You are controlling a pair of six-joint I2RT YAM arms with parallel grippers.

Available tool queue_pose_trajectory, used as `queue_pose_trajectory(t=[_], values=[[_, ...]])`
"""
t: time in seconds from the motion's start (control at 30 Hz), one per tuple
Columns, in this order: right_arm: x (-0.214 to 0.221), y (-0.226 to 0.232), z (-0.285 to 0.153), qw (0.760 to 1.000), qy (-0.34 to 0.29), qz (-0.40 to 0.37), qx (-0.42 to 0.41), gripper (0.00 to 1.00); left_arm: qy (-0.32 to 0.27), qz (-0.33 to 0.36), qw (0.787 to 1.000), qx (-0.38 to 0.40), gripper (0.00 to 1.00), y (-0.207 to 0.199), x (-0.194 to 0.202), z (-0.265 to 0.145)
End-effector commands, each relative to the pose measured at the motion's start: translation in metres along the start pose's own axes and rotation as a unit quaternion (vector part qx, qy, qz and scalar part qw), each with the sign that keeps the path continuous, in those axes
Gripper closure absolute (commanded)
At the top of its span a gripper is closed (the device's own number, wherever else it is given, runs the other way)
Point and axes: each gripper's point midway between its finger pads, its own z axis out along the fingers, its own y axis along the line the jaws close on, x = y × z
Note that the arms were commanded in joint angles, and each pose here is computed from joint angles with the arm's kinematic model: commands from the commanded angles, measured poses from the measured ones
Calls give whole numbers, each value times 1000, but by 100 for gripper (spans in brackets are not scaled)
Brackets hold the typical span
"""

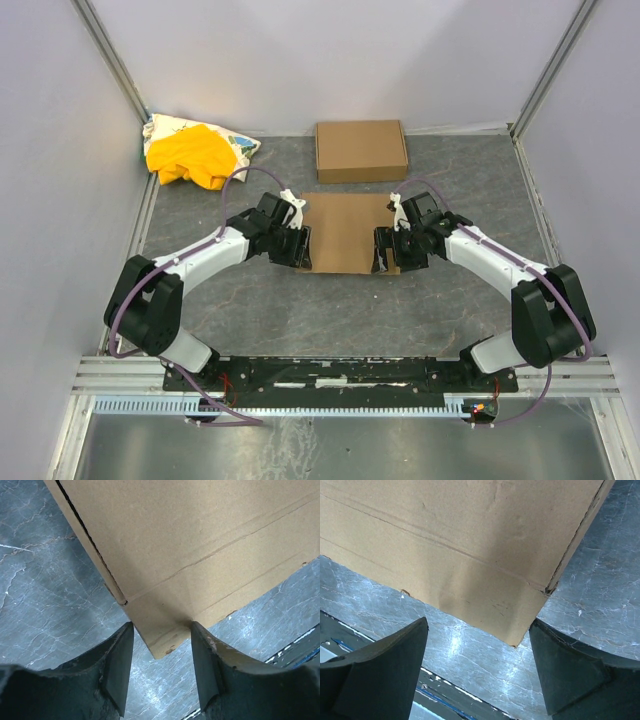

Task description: Fold the paper box

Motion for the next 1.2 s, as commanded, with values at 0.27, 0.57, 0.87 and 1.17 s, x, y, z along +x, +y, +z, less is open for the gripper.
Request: queue_pose_trajectory(t=[0.27, 0.57, 0.87, 1.17], values=[[-20, 21, -20, 999, -32, -12, -28, 13, -19, 10, 998, 60, 50, -20, -21, -13], [-20, 22, -21, 999, -31, -10, -31, 15, -17, -11, 995, 98, 53, -25, -24, -19], [-22, 23, -19, 999, -30, -10, -33, 16, -18, -22, 993, 116, 53, -25, -26, -25], [-22, 25, -20, 999, -27, -10, -38, 17, -10, -23, 993, 120, 52, -23, -23, -27]])
